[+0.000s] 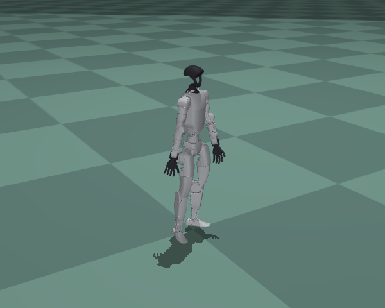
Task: Upper body actions
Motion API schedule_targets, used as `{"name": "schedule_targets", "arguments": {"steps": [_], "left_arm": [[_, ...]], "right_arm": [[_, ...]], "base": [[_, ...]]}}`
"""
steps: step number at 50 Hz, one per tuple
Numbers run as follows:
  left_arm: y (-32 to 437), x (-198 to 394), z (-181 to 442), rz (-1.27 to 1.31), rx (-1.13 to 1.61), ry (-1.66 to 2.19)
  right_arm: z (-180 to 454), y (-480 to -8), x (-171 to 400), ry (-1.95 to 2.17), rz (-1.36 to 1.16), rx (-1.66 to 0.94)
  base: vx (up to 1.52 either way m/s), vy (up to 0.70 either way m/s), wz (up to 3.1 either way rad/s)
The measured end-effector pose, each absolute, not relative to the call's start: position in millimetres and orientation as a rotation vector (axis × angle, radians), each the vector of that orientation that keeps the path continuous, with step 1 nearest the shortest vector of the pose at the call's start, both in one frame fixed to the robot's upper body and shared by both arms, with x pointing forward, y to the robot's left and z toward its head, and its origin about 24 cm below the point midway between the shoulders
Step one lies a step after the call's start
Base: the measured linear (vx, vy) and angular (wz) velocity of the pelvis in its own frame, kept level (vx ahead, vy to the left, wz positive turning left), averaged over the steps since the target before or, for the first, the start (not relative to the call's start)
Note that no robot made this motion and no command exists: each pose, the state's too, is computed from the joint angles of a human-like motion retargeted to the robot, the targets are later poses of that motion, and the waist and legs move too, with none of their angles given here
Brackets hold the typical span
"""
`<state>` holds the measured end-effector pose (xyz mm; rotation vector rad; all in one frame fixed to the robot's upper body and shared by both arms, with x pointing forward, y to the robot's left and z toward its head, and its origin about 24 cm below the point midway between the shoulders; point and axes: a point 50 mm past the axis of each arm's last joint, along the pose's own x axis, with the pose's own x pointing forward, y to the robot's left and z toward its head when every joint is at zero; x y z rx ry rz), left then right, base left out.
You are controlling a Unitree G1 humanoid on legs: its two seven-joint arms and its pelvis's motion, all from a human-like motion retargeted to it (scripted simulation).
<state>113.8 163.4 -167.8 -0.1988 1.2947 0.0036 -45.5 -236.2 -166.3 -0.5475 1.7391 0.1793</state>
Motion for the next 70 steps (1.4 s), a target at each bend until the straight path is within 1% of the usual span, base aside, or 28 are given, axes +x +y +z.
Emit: {"name": "schedule_targets", "arguments": {"steps": [2, 5, 7, 10, 13, 15, 18, 20, 21, 25, 28, 30, 32, 34, 37, 40, 43, 45, 48, 50, 53, 55, 58, 60, 62, 65, 68, 70], "left_arm": [[151.1, 167.2, -150.5, -0.096, -0.157, 1.132], [135.1, 230.8, -117.7, -0.204, -0.072, 0.905], [129.1, 260.8, -96.2, -0.247, 0.005, 0.778], [127.8, 286.1, -73.5, -0.275, 0.131, 0.641], [129.0, 286.2, -72.3, -0.267, 0.216, 0.608], [131.7, 273.4, -83.1, -0.257, 0.238, 0.639], [142.2, 228.5, -116.1, -0.246, 0.215, 0.791], [150.9, 184.4, -141.2, -0.223, 0.174, 0.947], [156.0, 157.0, -153.4, -0.195, 0.148, 1.044], [175.2, 22.1, -180.8, -0.054, 0.025, 1.5], [179.3, -95.2, -165.8, 0.077, -0.113, 1.91], [175.0, -161.3, -142.7, 0.166, -0.225, 2.129], [168.8, -206.2, -120.5, 0.23, -0.302, 2.246], [162.4, -237.7, -101.9, 0.266, -0.341, 2.292], [152.1, -262.8, -84.2, 0.314, -0.39, 2.334], [142.2, -268.7, -79.1, 0.432, -0.466, 2.358], [139.7, -246.7, -96.5, 0.531, -0.512, 2.276], [142.0, -221.3, -114.2, 0.542, -0.51, 2.183], [154.3, -158.9, -146.8, 0.457, -0.418, 2.012], [162.7, -110.1, -163.4, 0.353, -0.32, 1.908], [174.2, -23.0, -177.4, 0.127, -0.158, 1.726], [176.6, 41.4, -177.2, -0.029, -0.059, 1.577], [170.2, 128.8, -162.7, -0.196, 0.074, 1.324], [162.8, 179.4, -145.1, -0.247, 0.158, 1.147], [153.5, 221.3, -124.1, -0.262, 0.224, 0.978], [139.6, 267.1, -91.9, -0.273, 0.291, 0.756], [125.3, 285.6, -73.7, -0.299, 0.338, 0.619], [116.9, 285.0, -72.4, -0.331, 0.359, 0.586]], "right_arm": [[-153.8, -248.5, -94.7, 1.893, -0.122, -0.362], [-134.9, -257.6, -145.9, 1.94, -0.553, -0.129], [-125.1, -260.9, -166.8, 1.914, -0.731, -0.05], [-114.1, -261.8, -188.6, 1.924, -0.831, -0.032], [-110.5, -258.2, -196.6, 2.001, -0.785, -0.112], [-113.5, -255.5, -191.9, 2.046, -0.714, -0.163], [-129.9, -253.2, -158.2, 2.032, -0.584, -0.225], [-146.8, -248.6, -116.1, 1.945, -0.447, -0.271], [-155.8, -243.9, -88.2, 1.886, -0.333, -0.286], [-173.3, -208.7, 34.0, 1.61, 0.203, -0.335], [-161.7, -160.8, 129.6, 1.287, 0.6, -0.351], [-140.4, -127.3, 179.6, 1.09, 0.798, -0.351], [-116.3, -100.1, 216.6, 0.924, 0.906, -0.345], [-92.1, -80.1, 245.0, 0.77, 0.956, -0.351], [-63.1, -61.8, 270.5, 0.569, 0.984, -0.394], [-46.9, -54.9, 279.5, 0.395, 0.985, -0.498], [-61.9, -63.2, 266.2, 0.392, 0.957, -0.608], [-82.5, -74.6, 247.9, 0.47, 0.954, -0.67], [-129.3, -108.0, 195.3, 0.746, 0.938, -0.762], [-154.7, -137.2, 150.3, 0.956, 0.868, -0.809], [-172.3, -190.8, 74.0, 1.317, 0.608, -0.825], [-171.9, -222.1, 20.0, 1.571, 0.385, -0.761], [-162.1, -245.9, -52.4, 1.834, 0.038, -0.49], [-153.5, -253.1, -89.5, 1.9, -0.164, -0.273], [-143.8, -259.0, -119.5, 1.91, -0.331, -0.109], [-127.0, -267.5, -157.7, 1.937, -0.55, -0.025], [-111.5, -269.2, -187.7, 2.024, -0.703, -0.109], [-105.0, -265.9, -199.8, 2.091, -0.738, -0.185]], "base": [[0.0, 0.06, -0.02], [0.0, 0.04, -0.07], [0.0, 0.0, 0.0], [0.0, 0.0, 0.0], [0.0, 0.0, 0.0], [0.0, 0.0, 0.0], [0.01, 0.01, -0.06], [0.0, 0.01, -0.1], [0.0, 0.0, 0.0], [-0.01, -0.01, 0.01], [0.0, 0.0, 0.0], [0.0, 0.0, 0.0], [0.0, 0.0, 0.0], [0.0, 0.0, 0.0], [0.0, 0.0, 0.0], [-0.01, 0.0, 0.06], [0.0, 0.0, 0.0], [0.0, 0.0, 0.0], [0.0, 0.0, 0.0], [0.0, 0.0, 0.0], [0.0, 0.0, 0.0], [0.0, 0.0, 0.0], [0.0, 0.0, 0.0], [0.0, 0.0, 0.0], [0.0, 0.0, 0.0], [0.0, 0.0, 0.07], [0.01, 0.02, 0.32], [0.02, 0.04, 0.4]]}}
